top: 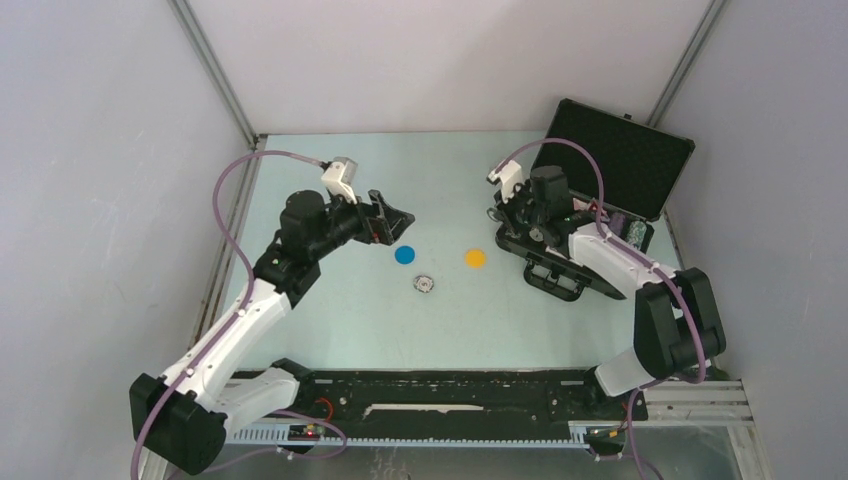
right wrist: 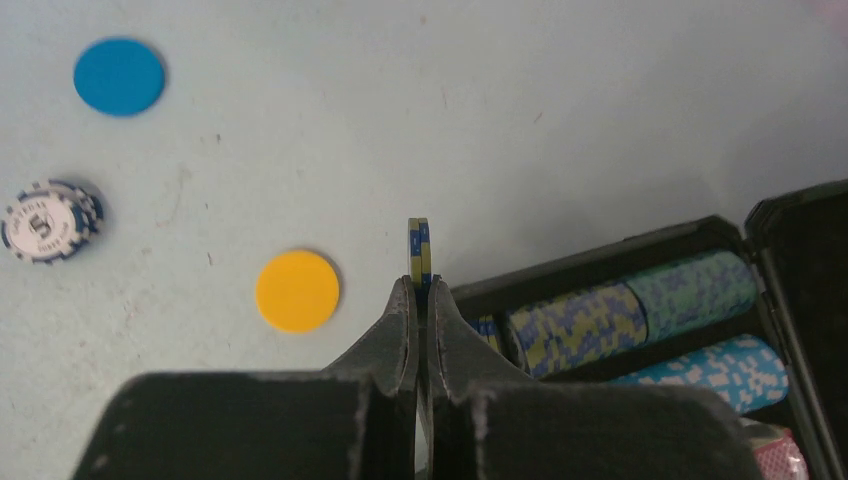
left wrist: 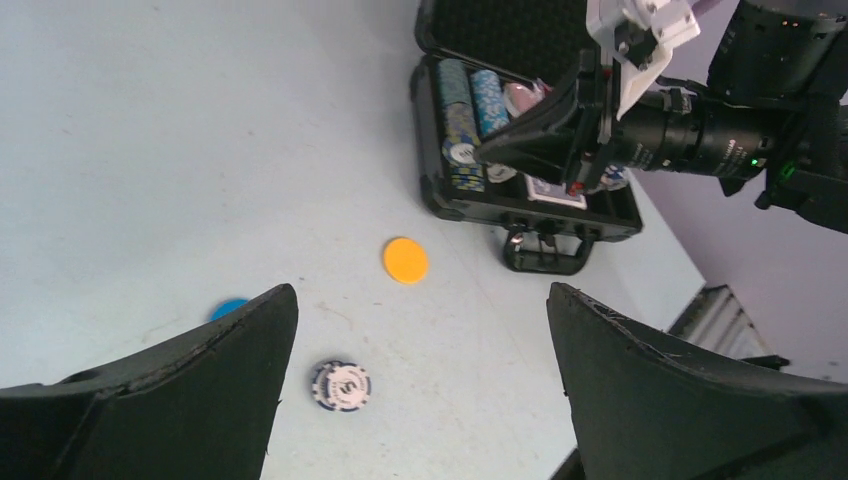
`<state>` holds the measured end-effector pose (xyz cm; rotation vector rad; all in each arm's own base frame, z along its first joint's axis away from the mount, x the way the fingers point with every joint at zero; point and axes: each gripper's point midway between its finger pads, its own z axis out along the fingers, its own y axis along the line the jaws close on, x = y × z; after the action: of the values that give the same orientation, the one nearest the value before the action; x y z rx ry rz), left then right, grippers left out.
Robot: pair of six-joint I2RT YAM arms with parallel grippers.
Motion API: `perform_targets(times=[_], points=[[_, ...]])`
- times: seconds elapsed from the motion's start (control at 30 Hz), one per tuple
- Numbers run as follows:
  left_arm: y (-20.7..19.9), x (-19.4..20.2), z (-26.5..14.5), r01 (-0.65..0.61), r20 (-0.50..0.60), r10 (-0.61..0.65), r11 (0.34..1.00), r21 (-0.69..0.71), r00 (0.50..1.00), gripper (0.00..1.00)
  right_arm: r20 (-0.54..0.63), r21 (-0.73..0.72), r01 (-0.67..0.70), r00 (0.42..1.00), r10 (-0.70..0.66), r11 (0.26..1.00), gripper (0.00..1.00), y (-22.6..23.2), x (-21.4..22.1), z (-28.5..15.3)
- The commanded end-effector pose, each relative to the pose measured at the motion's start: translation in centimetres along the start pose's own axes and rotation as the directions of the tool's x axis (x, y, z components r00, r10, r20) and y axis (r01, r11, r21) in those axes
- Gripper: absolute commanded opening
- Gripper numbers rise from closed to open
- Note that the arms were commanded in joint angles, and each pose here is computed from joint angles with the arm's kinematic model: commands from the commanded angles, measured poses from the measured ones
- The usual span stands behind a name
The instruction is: Pack up texas hold em set
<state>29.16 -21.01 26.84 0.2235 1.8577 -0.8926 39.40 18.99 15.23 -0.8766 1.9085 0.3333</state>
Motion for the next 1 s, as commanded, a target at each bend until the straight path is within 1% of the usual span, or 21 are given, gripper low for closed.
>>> perform_targets(times=[0.0,0.07,0.2,0.47,0.57,0.7,0.8,0.97], points=[[1.7,-1.0,0.0,-0.098,0.075,0.103,0.993,-0.072,0.992,1.0,-0.034,-0.032,0.062,0.997,-0.063,0.998,0.0,-0.1,1.3,-0.2],[1.7,-1.6,-0.1,-0.104,0.097,0.112,0.991,-0.078,0.989,1.0,-0.056,-0.064,0.078,0.995,-0.082,0.995,0.0,0.5,1.9,-0.4],[1.5,-1.7,-0.1,-0.102,0.098,0.109,0.992,-0.072,0.989,1.0,-0.137,-0.119,0.119,0.981,-0.135,0.986,0.0,1.7,4.1,-1.7],[1.3,-2.1,-0.3,-0.108,0.101,0.115,0.992,-0.072,0.988,1.0,-0.14,-0.04,0.138,0.98,-0.142,0.99,0.0,0.9,4.2,-1.5],[1.3,-2.1,-0.4,-0.109,0.102,0.115,0.992,-0.07,0.988,1.0,-0.169,0.025,0.163,0.973,-0.157,0.986,0.0,0.2,4.3,-1.2],[1.4,-2.3,-0.6,-0.113,0.112,0.121,0.99,-0.079,0.986,1.0,-0.183,0.019,0.164,0.97,-0.158,0.986,0.0,0.0,4.8,-0.7],[2.2,-2.2,-0.9,-0.115,0.103,0.129,0.985,-0.126,0.986,1.0,-0.209,0.027,0.154,0.967,-0.145,0.988,0.0,-0.2,5.1,-0.4],[2.2,-2.0,-0.7,-0.111,0.094,0.122,0.987,-0.119,0.988,1.0,-0.214,0.063,0.154,0.967,-0.138,0.986,0.0,-0.8,4.9,-0.3]])
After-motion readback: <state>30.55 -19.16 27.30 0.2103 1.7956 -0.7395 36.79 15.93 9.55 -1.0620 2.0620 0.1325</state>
